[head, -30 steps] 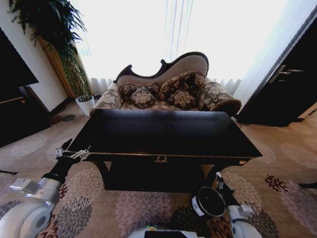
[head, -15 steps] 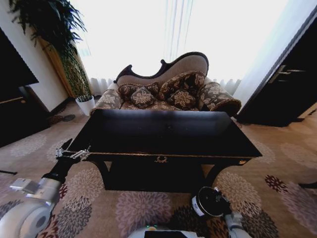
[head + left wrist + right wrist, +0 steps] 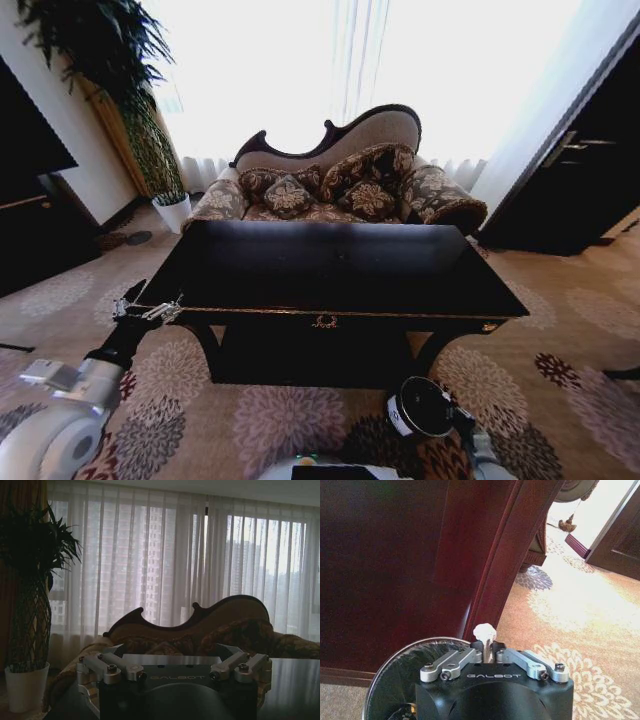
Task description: Move to the front of the table and place the trash on the table into the trash bin.
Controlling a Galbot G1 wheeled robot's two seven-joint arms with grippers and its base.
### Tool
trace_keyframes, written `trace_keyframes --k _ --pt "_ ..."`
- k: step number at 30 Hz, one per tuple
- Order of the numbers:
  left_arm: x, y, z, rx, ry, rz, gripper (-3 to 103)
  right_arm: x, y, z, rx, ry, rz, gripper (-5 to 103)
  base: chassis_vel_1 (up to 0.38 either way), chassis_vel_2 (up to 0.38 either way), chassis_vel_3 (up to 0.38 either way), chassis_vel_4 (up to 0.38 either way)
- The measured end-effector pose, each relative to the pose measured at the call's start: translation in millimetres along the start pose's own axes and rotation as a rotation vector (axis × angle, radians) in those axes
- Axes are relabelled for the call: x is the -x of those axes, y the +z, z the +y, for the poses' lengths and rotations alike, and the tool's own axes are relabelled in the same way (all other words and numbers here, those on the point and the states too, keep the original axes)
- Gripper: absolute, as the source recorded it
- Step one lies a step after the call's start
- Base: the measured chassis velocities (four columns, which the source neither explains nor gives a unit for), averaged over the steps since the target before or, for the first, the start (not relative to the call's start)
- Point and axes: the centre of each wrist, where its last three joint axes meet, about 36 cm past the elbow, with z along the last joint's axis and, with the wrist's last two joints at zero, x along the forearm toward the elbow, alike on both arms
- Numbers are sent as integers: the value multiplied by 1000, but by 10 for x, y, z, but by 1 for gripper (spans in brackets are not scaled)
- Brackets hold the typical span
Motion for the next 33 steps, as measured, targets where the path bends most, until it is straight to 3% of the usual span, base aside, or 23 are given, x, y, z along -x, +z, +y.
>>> trace_keyframes --k 1,2,3,6,10,15,23,25,33 --pt "0 0 0 0 0 0 100 39 -6 -6 1 3 11 25 0 0 0 0" --pt "0 0 0 0 0 0 100 53 -12 -15 0 5 13 30 0 0 0 0" --pt "0 0 0 0 0 0 100 53 -12 -15 0 5 13 30 0 0 0 0" --pt "0 0 0 0 0 0 100 98 -49 -8 5 10 13 47 0 0 0 0" --pt "0 0 0 0 0 0 100 110 -62 13 10 10 12 51 0 0 0 0" --pt "0 0 0 0 0 0 100 49 -52 119 25 0 1 79 0 0 0 0" --pt "0 0 0 0 0 0 100 -192 -60 498 121 -13 -59 99 0 0 0 0" --pt "0 0 0 0 0 0 100 -290 -127 611 173 -5 -89 99 0 0 0 0" --pt "0 0 0 0 0 0 100 -691 -455 735 261 8 -212 100 0 0 0 0"
